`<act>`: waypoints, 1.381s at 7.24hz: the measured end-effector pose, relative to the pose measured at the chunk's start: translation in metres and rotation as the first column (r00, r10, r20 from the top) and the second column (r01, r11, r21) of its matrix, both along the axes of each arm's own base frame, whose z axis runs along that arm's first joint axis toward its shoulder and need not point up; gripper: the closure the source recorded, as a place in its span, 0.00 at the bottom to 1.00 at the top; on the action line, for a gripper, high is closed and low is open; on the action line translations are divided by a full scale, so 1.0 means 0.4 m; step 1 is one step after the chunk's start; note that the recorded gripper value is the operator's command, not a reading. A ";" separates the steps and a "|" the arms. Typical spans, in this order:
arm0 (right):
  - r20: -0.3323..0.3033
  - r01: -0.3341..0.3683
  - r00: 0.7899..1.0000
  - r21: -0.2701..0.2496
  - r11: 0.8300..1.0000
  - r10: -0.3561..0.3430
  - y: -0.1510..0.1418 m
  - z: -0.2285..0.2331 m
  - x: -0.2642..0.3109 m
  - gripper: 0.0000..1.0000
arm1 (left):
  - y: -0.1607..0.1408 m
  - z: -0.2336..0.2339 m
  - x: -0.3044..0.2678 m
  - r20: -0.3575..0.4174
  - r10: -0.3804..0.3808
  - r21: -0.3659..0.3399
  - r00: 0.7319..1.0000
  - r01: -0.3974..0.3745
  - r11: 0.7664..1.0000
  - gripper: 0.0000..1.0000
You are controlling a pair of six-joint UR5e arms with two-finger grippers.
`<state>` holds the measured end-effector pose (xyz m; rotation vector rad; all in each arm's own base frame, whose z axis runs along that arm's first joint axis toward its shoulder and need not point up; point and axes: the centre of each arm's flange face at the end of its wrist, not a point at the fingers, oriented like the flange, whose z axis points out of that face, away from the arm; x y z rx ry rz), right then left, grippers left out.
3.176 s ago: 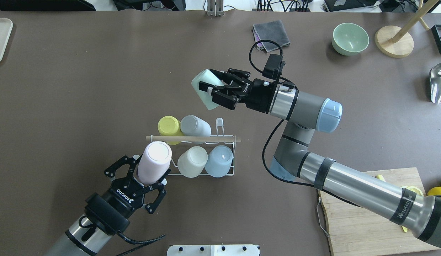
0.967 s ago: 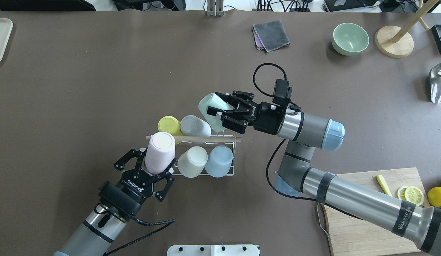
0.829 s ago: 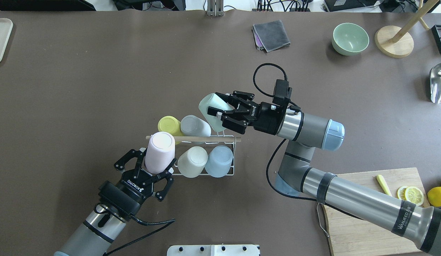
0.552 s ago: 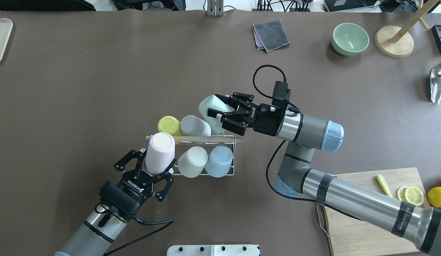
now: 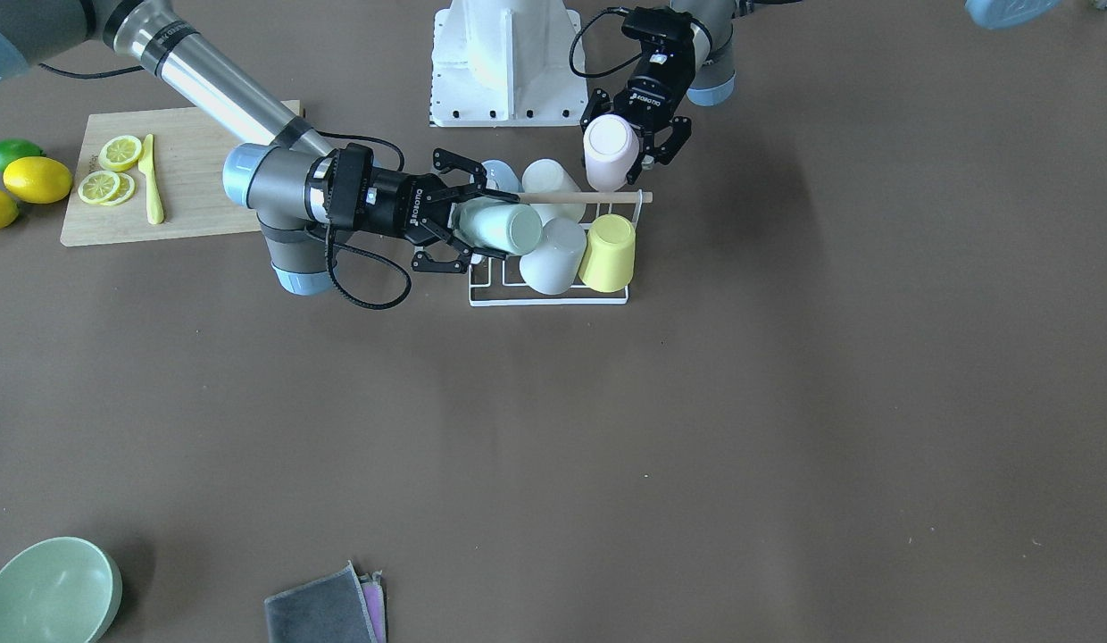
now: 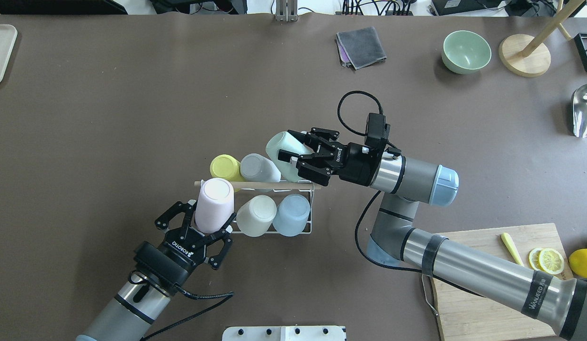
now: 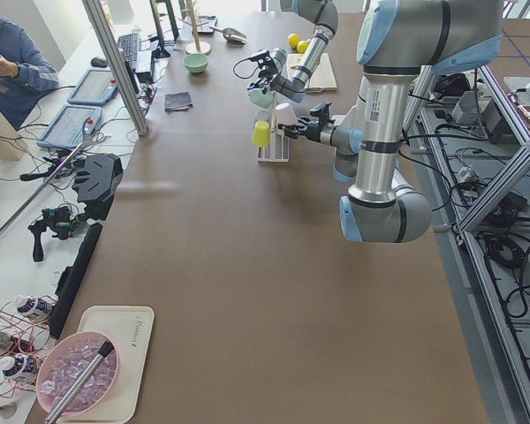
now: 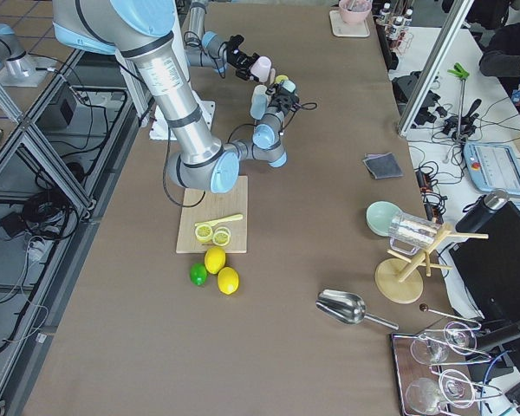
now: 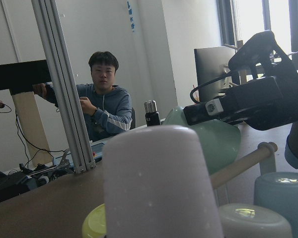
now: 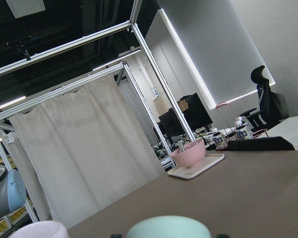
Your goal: Place cup on cup holder
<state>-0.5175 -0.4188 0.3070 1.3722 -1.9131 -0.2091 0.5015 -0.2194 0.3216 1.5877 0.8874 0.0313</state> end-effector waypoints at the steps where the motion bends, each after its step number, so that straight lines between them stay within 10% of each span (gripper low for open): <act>1: 0.005 0.001 1.000 0.002 1.000 -0.001 0.003 0.005 0.001 0.22 | 0.001 0.002 0.005 0.001 0.001 -0.001 1.000 -0.001 1.000 0.32; 2: 0.007 0.002 1.000 0.001 1.000 -0.002 0.004 0.008 0.001 0.00 | 0.001 0.004 0.008 0.002 0.002 -0.003 1.000 -0.002 1.000 0.25; 5: 0.025 -0.019 0.999 -0.013 1.000 0.019 0.001 0.000 0.007 0.00 | 0.005 0.003 0.010 -0.011 0.008 -0.009 1.000 -0.008 1.000 0.03; 10: -0.003 -0.139 0.990 -0.054 0.989 0.139 -0.133 -0.024 0.096 0.00 | 0.006 -0.012 -0.027 -0.037 0.008 -0.009 0.999 -0.009 1.000 0.03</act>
